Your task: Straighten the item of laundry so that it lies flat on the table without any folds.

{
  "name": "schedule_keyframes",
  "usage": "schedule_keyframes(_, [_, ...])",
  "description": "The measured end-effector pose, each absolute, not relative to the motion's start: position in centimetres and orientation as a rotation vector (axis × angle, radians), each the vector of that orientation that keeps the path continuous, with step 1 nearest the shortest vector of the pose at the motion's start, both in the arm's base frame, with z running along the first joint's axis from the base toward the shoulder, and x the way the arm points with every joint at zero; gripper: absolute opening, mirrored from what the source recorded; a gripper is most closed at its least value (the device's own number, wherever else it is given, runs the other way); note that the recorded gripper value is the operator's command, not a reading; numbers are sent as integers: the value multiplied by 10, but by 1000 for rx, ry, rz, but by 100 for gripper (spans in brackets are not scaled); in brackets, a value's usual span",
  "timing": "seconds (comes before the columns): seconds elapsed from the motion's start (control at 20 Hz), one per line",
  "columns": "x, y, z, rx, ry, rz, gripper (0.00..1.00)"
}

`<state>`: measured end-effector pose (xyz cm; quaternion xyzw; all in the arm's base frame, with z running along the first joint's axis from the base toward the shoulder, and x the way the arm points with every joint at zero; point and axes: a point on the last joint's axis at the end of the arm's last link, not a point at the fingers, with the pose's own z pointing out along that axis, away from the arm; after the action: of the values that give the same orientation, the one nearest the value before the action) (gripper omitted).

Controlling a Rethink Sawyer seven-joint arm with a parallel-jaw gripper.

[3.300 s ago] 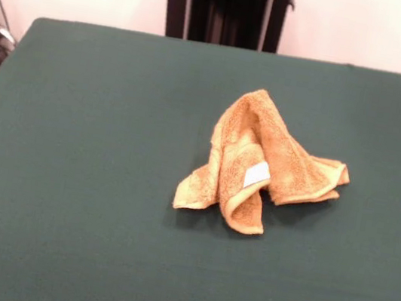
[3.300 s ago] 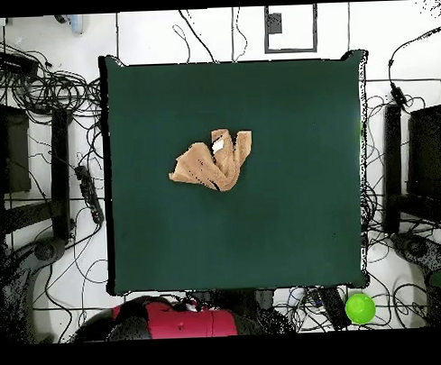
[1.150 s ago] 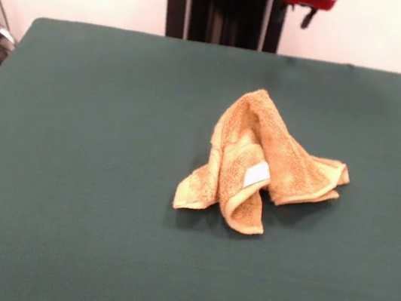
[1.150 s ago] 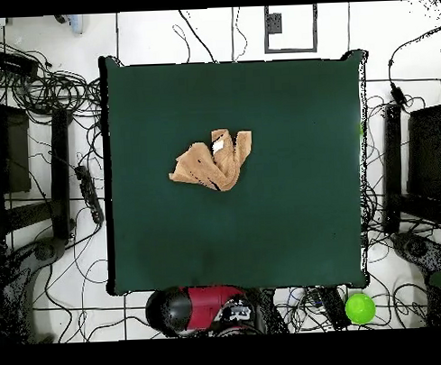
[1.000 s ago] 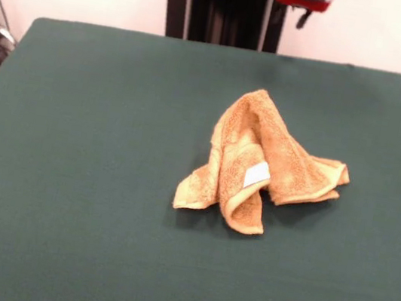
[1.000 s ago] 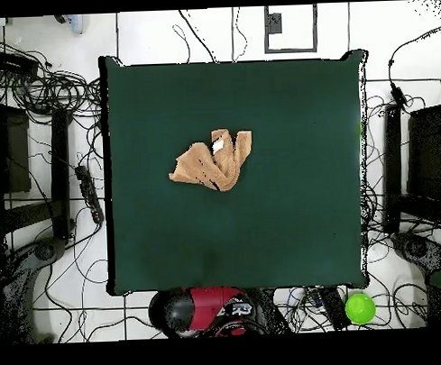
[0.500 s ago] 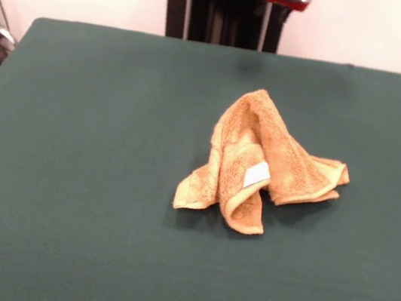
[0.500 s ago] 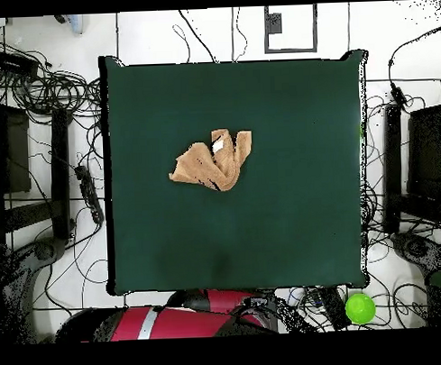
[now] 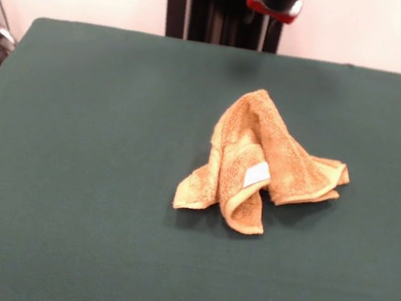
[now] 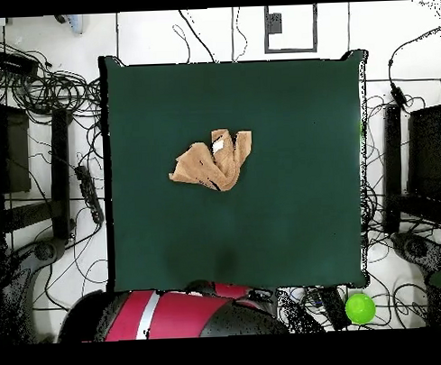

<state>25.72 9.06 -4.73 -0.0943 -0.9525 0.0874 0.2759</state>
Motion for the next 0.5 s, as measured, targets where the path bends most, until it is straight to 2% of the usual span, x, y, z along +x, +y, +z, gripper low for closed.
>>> schedule_keyframes(0.5, [294,86,-85,-298,-2600,251,100])
